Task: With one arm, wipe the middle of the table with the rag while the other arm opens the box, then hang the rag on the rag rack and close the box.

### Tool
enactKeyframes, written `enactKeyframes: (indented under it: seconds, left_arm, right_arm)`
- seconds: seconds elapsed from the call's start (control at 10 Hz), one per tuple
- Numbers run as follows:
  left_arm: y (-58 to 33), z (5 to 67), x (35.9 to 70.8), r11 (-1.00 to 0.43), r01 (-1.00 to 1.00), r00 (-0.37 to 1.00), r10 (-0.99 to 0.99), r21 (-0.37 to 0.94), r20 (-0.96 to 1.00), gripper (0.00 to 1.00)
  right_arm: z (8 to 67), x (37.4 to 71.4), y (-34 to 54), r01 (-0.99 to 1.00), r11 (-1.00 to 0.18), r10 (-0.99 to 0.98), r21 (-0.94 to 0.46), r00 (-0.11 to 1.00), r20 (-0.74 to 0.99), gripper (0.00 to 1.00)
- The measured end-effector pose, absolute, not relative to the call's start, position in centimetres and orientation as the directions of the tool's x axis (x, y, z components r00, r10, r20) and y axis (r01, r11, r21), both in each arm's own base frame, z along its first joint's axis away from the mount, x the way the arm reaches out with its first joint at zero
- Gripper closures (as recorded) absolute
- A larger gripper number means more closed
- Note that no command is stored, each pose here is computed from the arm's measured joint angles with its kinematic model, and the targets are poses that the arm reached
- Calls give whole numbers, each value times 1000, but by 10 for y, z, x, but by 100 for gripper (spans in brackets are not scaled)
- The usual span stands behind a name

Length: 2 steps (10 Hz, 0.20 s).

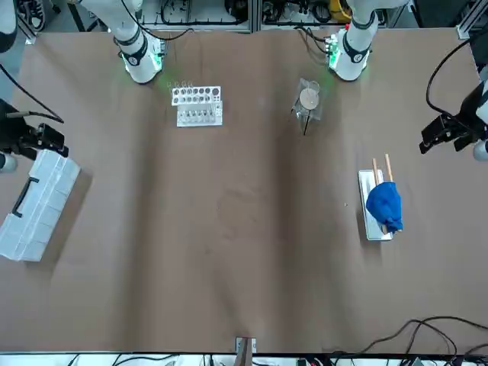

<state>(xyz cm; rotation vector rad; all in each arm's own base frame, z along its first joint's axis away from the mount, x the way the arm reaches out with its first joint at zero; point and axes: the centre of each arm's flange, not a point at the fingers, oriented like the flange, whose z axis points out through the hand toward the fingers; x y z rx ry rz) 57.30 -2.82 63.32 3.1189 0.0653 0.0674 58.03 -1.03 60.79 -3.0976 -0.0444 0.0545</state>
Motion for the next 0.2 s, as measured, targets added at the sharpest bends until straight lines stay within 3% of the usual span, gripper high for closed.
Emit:
enactKeyframes:
  seconds: [0.2]
  left_arm:
    - [-30, 631, 574, -999, 38, 998, 39, 22, 39, 1]
  right_arm:
    - [608, 580, -12, 16, -999, 18, -43, 999, -35, 1]
